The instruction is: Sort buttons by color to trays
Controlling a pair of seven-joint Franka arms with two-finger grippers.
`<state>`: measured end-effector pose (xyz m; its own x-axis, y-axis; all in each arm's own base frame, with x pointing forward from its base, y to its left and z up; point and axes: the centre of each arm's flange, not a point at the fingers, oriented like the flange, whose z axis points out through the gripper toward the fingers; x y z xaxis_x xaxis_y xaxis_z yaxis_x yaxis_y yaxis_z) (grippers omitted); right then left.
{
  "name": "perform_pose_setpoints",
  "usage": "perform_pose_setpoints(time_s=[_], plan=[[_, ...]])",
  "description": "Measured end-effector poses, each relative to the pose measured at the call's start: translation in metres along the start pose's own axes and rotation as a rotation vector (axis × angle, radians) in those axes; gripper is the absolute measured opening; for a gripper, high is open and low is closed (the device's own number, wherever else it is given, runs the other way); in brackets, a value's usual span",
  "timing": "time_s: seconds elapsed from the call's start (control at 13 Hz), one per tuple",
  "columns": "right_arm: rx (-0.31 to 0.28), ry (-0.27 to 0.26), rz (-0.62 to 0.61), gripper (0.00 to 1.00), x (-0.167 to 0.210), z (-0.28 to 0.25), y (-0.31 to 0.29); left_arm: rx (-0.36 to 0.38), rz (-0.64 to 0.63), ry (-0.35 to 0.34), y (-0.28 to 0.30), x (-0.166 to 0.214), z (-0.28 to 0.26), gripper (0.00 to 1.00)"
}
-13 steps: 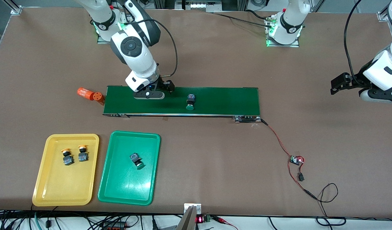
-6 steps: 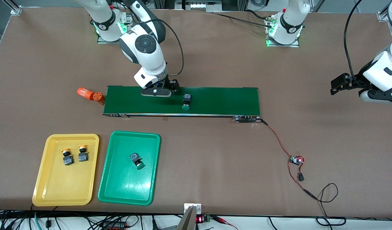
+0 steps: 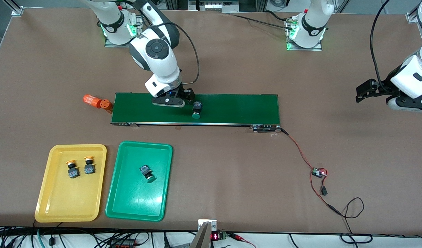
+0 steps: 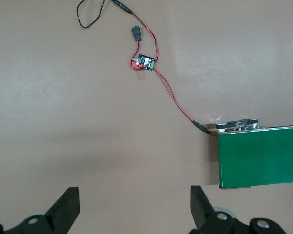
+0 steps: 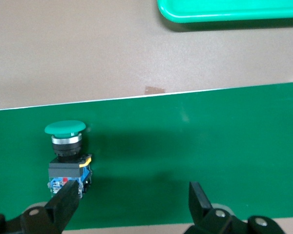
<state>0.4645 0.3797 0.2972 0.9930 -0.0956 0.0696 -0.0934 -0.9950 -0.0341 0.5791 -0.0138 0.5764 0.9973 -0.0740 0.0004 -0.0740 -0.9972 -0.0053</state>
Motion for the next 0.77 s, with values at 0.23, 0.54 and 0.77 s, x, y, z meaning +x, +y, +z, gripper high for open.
perform_pose_setpoints(time_s=[0.23, 0.54, 0.77], plan=[[-0.002, -0.002, -0.012, 1.00, -0.0041, 0.0077, -0.0045, 0.000, -0.001, 0.000, -0.0004, 0.0000, 0.0000, 1.00], [0.010, 0.005, -0.012, 1.00, -0.0028, 0.0079, -0.0067, 0.000, -0.005, 0.001, -0.0026, 0.0000, -0.0004, 1.00], [0.017, 0.016, -0.020, 1.00, 0.0005, 0.0090, -0.0095, 0.000, -0.005, 0.003, -0.0031, 0.0001, -0.0009, 1.00]])
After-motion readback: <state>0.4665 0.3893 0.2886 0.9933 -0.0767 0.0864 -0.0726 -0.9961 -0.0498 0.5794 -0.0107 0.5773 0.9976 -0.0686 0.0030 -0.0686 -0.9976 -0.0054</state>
